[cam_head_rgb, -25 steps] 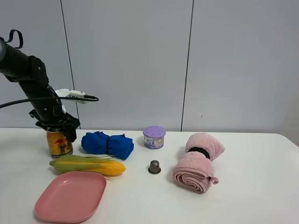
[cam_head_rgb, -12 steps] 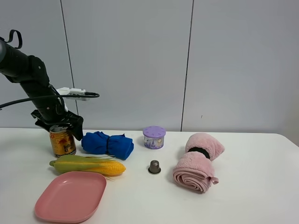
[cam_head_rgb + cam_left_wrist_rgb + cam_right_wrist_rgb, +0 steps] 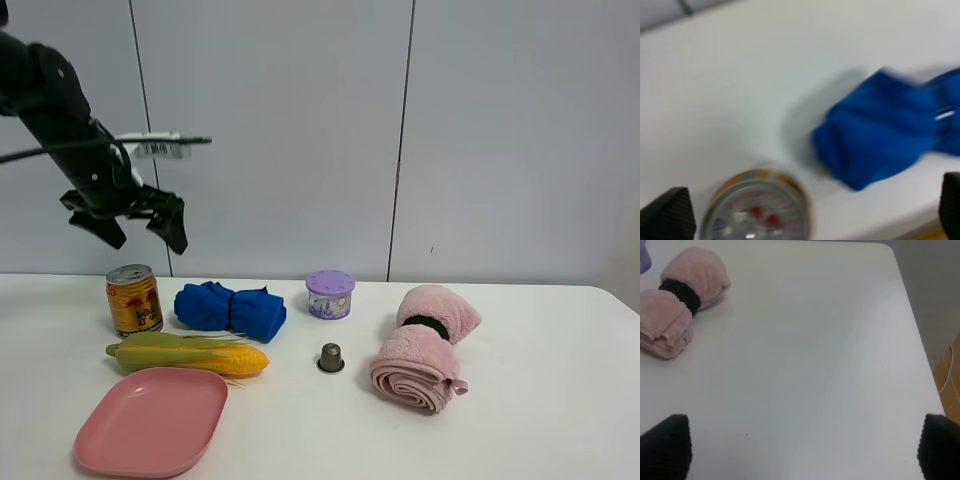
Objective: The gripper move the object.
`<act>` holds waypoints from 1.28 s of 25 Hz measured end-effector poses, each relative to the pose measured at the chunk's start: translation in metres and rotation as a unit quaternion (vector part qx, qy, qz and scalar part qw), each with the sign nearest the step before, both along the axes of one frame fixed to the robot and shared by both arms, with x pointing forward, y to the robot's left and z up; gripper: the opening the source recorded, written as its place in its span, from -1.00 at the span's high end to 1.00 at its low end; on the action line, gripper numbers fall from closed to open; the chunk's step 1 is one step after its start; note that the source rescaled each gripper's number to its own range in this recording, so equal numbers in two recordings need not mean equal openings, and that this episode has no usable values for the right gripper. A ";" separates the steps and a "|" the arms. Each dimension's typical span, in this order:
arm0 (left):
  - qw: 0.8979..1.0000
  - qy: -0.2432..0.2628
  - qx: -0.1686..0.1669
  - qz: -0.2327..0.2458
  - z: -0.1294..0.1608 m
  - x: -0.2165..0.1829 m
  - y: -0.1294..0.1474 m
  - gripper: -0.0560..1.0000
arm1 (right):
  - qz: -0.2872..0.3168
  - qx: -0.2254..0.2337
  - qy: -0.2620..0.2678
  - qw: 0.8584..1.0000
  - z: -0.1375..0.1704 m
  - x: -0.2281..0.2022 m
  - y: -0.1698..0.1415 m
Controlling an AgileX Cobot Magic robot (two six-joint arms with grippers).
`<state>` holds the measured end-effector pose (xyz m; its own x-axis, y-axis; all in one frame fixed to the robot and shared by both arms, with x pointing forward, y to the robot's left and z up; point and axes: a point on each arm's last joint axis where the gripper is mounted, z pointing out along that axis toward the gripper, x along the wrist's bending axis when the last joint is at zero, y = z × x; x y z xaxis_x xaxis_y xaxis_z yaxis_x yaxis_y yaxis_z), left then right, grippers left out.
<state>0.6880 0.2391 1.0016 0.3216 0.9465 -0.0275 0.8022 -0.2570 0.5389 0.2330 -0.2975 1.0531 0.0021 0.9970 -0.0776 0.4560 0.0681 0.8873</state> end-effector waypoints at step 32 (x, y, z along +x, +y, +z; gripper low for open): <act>0.979 -0.127 0.060 0.149 0.204 -0.268 0.100 -0.99 | 0.000 0.000 0.000 1.000 0.000 0.000 0.000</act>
<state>0.4202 0.3395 1.2053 0.0138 0.9909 0.1341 0.6955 -0.1058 0.7107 0.2330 -0.2976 1.0531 0.0026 0.9969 -0.0783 0.4561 0.0685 0.8873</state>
